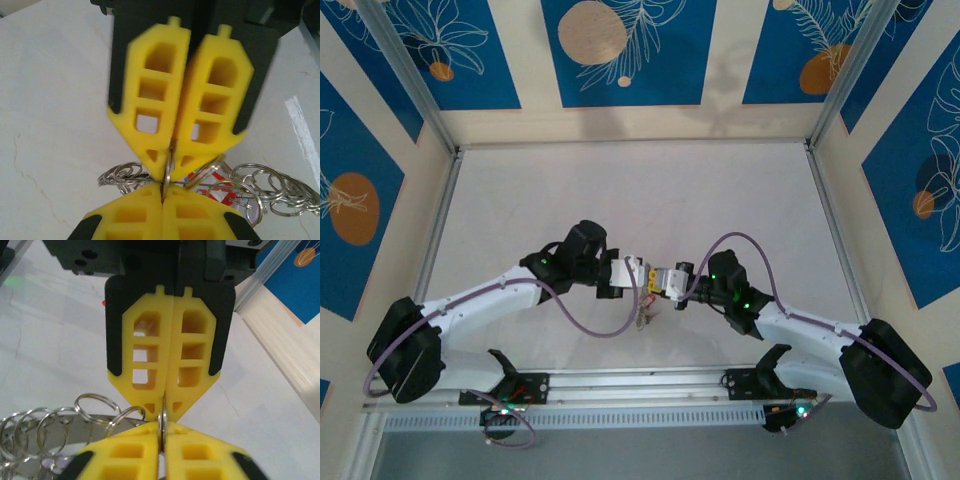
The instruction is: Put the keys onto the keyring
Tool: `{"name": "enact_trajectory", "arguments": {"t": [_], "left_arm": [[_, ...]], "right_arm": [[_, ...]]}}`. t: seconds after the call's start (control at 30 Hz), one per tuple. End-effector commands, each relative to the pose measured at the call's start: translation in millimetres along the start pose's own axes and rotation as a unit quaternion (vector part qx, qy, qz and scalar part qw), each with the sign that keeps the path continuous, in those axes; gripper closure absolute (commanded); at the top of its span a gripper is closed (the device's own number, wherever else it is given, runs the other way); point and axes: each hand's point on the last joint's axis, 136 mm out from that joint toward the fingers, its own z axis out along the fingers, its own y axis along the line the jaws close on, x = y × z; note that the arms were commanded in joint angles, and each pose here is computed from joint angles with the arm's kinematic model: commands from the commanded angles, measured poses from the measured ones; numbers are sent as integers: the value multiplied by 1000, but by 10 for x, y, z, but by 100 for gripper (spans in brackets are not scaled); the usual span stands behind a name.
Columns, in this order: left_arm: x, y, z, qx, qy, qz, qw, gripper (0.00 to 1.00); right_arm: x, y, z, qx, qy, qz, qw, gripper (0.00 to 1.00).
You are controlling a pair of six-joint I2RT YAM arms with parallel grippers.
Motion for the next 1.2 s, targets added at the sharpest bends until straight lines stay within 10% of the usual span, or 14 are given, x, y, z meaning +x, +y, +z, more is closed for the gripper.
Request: {"name": "enact_trajectory", "arguments": {"t": [0.0,0.4,0.63,1.03,1.17], "left_arm": [[-374,129,-97,-24,-56,25,998,100],[-316,113,-147,-34,-46,23,998,100],[-267,106,-170,-40,-36,23,998,100],[-299,68,-165,-28,-45,16,998,100],[-334,54,-152,-15,-50,13,999,82]], "right_arm": [[-233,-42,-50,11,-53,-15,998,81],[-212,-37,-101,3,-49,2,999,86],[-173,-14,-119,2,-43,8,999,69],[-183,-50,-87,-1,-52,6,999,100],[-216,-56,-96,4,-69,7,998,100]]}}
